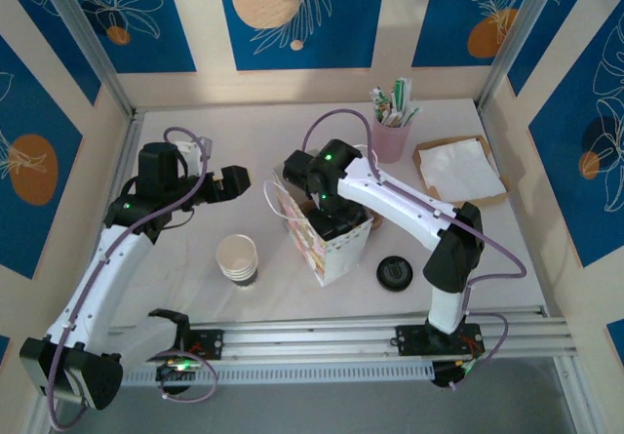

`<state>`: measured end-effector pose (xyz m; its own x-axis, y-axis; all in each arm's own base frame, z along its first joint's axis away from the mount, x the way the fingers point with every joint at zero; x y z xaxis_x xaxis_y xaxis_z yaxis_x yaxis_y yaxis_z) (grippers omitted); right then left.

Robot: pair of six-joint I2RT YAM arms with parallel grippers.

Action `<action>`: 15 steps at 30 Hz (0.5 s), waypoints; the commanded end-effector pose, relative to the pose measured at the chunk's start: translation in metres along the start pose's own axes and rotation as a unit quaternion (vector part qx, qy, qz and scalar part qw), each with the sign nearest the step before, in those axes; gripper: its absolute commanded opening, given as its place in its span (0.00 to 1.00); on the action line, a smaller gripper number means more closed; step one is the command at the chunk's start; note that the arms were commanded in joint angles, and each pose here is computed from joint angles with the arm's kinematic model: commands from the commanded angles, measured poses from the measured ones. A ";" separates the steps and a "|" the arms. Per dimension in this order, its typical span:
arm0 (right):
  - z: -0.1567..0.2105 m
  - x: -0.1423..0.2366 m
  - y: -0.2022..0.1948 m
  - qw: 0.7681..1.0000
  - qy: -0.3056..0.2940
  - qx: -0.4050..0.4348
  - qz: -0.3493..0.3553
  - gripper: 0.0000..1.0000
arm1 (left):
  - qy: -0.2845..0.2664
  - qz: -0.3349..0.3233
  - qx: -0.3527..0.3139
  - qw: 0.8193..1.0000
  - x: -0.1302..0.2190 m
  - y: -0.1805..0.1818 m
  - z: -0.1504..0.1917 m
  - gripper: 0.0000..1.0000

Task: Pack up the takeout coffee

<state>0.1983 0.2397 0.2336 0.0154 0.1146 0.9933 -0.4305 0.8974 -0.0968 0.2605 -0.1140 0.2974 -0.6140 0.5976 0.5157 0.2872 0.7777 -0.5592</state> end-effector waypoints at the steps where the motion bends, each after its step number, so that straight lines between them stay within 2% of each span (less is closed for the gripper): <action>1: 0.007 0.007 -0.003 1.000 -0.010 0.006 -0.007 0.61 | -0.004 -0.008 -0.005 1.000 0.004 0.004 0.002 1.00; 15: 0.006 0.009 -0.002 1.000 -0.015 0.010 -0.010 0.61 | -0.005 -0.012 -0.006 1.000 0.007 0.003 0.003 1.00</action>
<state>0.2001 0.2420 0.2347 0.0013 0.0967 0.9953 -0.4364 0.8956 -0.0864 0.2588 -0.1132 0.2985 -0.6176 0.5949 0.5144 0.2867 0.7794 -0.5571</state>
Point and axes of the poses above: each hand's point on the last joint's axis, 136 mm out from that joint toward the fingers, its own x axis back along the fingers, its own y axis along the line the jaws close on, z = x × y, the point moved 5 cm from there along x, back along the fingers, and after that the axes turned 2 degrees about -x, right-handed, at the moved point
